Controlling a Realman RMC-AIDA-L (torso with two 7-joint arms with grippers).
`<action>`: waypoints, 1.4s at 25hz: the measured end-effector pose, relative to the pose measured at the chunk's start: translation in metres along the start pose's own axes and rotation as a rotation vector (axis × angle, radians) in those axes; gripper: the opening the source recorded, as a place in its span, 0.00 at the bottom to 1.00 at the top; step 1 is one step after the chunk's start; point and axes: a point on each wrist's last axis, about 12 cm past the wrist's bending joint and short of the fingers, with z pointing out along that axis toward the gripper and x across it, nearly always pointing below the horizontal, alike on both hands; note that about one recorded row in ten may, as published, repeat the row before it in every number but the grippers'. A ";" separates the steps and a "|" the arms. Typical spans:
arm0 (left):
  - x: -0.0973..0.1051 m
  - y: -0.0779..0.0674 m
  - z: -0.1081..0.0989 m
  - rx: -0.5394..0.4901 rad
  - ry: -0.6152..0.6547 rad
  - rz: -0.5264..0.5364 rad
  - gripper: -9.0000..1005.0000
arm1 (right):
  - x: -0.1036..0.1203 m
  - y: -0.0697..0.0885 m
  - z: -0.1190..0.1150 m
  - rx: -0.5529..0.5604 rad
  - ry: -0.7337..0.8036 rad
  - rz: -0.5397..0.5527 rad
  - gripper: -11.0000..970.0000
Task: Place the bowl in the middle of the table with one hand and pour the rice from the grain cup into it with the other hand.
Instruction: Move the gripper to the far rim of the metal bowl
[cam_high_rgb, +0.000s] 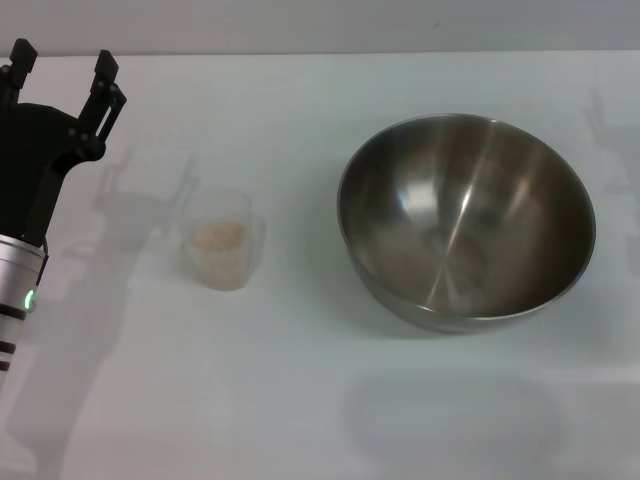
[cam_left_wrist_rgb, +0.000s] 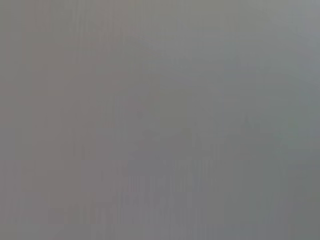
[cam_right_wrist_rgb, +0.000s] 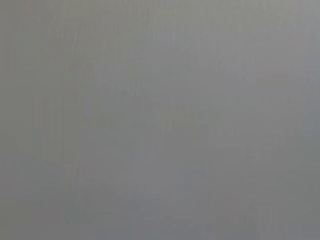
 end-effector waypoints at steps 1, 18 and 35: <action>0.000 0.000 0.000 0.000 0.000 0.000 0.82 | 0.000 0.000 0.000 0.000 0.000 -0.001 0.71; 0.000 0.000 0.000 0.000 0.000 0.002 0.82 | -0.007 -0.001 0.000 0.006 -0.059 -0.195 0.71; 0.000 0.003 -0.005 -0.010 0.004 0.004 0.81 | -0.017 0.051 0.041 -0.073 0.222 0.085 0.71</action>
